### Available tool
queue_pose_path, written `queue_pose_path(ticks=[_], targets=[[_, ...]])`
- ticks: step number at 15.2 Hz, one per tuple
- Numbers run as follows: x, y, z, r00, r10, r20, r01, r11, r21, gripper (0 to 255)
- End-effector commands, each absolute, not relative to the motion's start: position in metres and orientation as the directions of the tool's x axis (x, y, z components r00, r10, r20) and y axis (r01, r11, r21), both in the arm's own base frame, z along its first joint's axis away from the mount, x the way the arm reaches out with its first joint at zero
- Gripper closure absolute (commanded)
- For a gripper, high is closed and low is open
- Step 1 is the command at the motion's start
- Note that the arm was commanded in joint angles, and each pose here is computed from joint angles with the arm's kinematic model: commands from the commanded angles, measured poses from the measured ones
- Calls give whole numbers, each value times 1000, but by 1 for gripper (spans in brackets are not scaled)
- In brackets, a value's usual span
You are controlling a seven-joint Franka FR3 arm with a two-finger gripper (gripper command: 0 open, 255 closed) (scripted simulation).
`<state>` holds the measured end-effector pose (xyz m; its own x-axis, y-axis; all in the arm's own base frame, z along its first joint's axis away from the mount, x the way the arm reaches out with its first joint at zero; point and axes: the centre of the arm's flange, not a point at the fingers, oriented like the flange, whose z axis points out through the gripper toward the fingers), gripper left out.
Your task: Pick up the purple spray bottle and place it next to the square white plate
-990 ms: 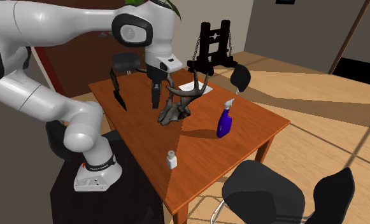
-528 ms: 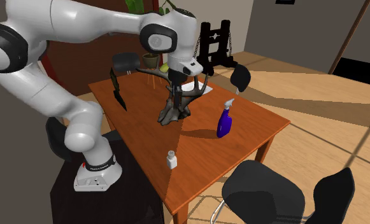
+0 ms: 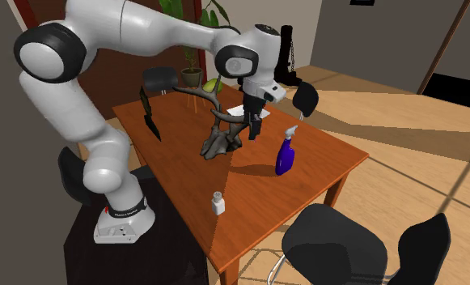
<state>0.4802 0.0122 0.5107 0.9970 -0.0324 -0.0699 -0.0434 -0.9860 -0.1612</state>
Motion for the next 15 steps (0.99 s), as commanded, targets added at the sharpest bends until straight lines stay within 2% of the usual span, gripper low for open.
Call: queue_pose_path(ticks=[1, 12, 15], targets=[[502, 16, 503, 998, -24, -58, -34, -984, -172, 0], [631, 46, 474, 1000, 22, 6, 22, -973, -230, 0], [640, 51, 463, 1000, 25, 10, 26, -972, -234, 0]])
